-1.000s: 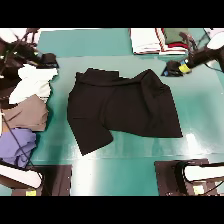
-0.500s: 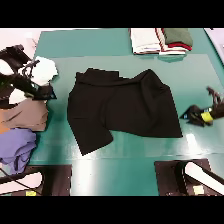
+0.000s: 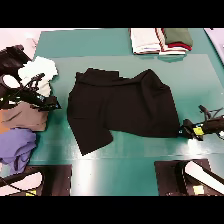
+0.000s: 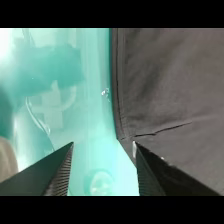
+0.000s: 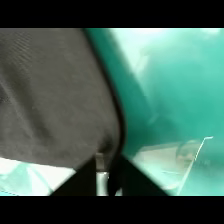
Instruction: Fold the shirts.
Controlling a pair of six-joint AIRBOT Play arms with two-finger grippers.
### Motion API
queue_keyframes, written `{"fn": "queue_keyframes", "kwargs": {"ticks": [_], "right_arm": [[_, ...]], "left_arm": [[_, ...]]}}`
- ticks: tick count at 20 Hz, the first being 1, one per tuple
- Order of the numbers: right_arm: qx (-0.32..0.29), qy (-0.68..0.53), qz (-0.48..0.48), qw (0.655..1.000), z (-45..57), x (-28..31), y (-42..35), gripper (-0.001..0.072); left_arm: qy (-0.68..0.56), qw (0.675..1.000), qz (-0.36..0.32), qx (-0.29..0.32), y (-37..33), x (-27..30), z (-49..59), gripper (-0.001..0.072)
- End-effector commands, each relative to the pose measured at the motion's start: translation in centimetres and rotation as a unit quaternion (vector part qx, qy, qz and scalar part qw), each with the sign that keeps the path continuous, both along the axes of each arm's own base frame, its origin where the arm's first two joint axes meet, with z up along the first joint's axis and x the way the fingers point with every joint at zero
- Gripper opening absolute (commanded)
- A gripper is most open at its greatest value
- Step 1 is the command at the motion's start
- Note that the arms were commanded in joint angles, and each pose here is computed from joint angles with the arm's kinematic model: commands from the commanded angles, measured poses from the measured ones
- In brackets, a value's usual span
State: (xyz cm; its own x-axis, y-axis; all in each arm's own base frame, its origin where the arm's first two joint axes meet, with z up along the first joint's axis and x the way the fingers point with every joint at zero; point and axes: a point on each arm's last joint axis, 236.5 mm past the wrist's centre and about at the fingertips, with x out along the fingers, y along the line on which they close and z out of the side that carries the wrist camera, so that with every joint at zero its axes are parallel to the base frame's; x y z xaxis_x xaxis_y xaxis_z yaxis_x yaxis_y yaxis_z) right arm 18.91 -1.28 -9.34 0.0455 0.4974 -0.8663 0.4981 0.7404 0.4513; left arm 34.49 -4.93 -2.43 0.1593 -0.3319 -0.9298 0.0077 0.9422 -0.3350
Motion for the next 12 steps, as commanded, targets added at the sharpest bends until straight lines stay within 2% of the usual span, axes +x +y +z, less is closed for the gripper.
{"fn": "queue_keyframes", "kwargs": {"ticks": [1,6,10,12], "right_arm": [[-0.029,-0.014,0.06,0.998,-1.0,0.9,1.5,0.002],[-0.066,-0.08,0.103,0.989,1.6,3.6,2.4,0.0019],[-0.076,-0.105,0.101,0.986,3.9,5.3,2.0,0.002],[-0.077,-0.112,0.104,0.985,4.7,5.8,1.9,0.0019]], "left_arm": [[0.007,1.0,0.001,-0.01,-0.5,-0.4,-0.1,0.0459],[0.042,0.998,0.017,-0.037,-1.7,-2.8,-3.2,0.0458],[0.038,0.993,0.031,-0.109,-4.9,-3.9,-5.2,0.0458],[0.04,0.993,0.019,-0.105,-5.8,-4.6,-6.0,0.0458]]}}
